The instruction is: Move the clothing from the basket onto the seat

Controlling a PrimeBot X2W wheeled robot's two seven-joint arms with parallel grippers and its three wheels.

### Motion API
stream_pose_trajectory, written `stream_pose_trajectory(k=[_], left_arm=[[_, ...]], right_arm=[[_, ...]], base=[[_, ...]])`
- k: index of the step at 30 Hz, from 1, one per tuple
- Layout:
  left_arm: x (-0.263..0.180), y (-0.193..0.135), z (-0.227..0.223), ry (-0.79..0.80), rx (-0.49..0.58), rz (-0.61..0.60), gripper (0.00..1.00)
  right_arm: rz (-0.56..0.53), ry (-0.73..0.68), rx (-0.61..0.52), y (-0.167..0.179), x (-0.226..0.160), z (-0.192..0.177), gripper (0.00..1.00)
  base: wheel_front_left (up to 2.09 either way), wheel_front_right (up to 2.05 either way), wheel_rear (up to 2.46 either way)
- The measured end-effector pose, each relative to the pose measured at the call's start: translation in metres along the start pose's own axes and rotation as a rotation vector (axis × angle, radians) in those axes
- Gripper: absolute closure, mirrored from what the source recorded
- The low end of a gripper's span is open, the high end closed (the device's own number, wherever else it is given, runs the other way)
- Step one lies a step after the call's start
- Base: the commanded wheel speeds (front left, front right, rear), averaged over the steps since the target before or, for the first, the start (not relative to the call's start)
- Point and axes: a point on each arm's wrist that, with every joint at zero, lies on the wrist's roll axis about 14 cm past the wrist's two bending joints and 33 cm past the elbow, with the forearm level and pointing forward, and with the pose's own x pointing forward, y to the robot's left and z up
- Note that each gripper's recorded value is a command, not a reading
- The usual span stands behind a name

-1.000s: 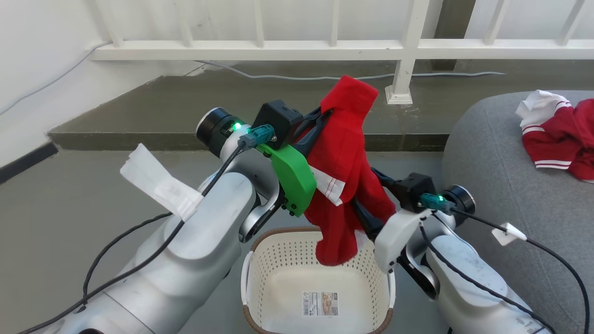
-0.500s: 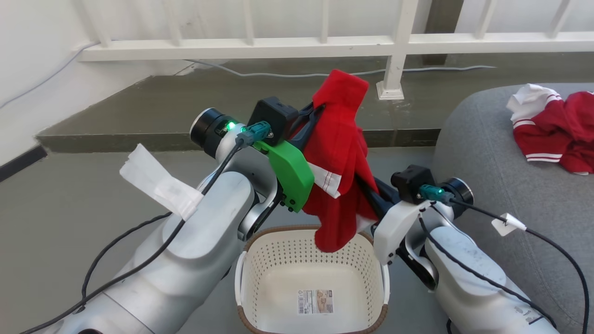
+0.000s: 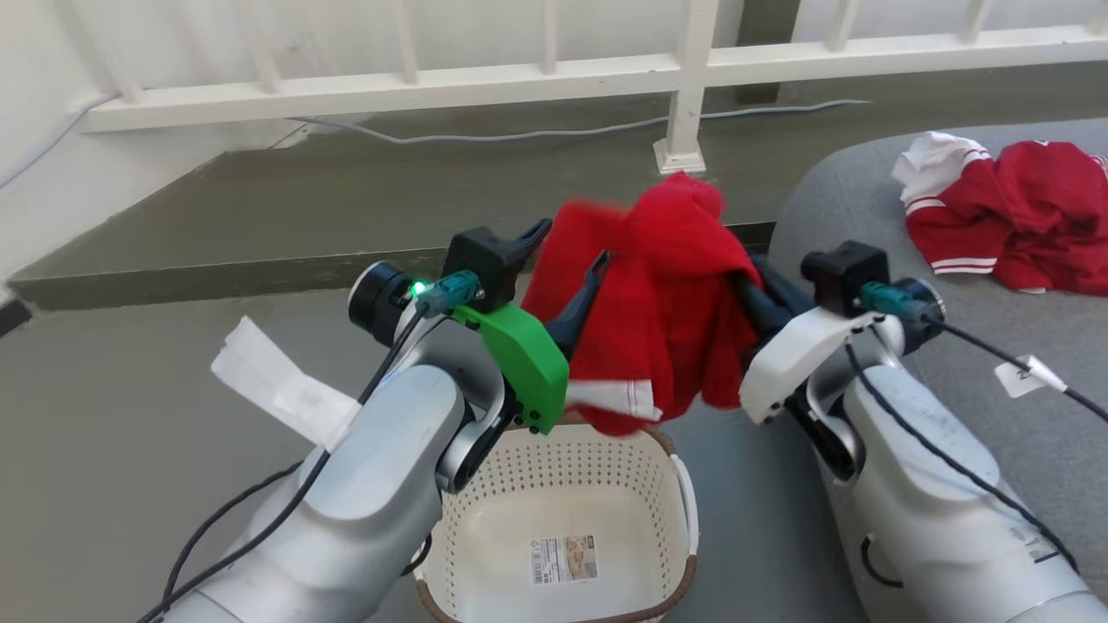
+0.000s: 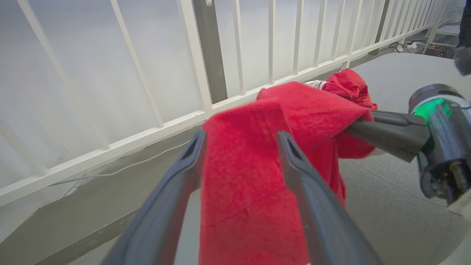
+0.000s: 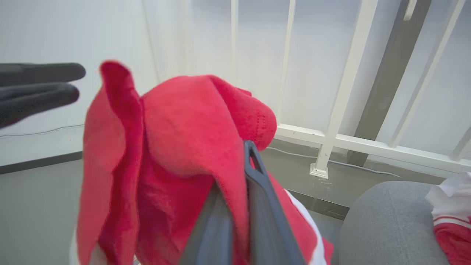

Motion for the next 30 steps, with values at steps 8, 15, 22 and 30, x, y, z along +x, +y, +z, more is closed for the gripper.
stream_pose_trajectory(k=[8, 15, 22, 30], left_arm=[[0.001, -0.009, -0.017, 0.006, -0.033, -0.024, 0.00], [0.001, -0.024, -0.032, 0.014, -0.062, -0.061, 0.00], [-0.001, -0.047, -0.042, 0.011, -0.111, -0.121, 0.00], [0.001, -0.077, -0.045, 0.007, -0.131, -0.212, 0.00]], right_arm=[[-0.095, -0.022, -0.032, -0.039, -0.013, 0.010, 1.00], [-0.166, -0.029, -0.066, -0.071, -0.030, 0.015, 1.00], [-0.237, -0.051, -0.096, -0.097, -0.047, 0.025, 1.00], [-0.327, -0.079, -0.137, -0.126, -0.072, 0.042, 1.00]], base=[[0.00, 0.00, 0.00], [0.00, 0.00, 0.00], [0.00, 0.00, 0.00], [0.00, 0.00, 0.00]])
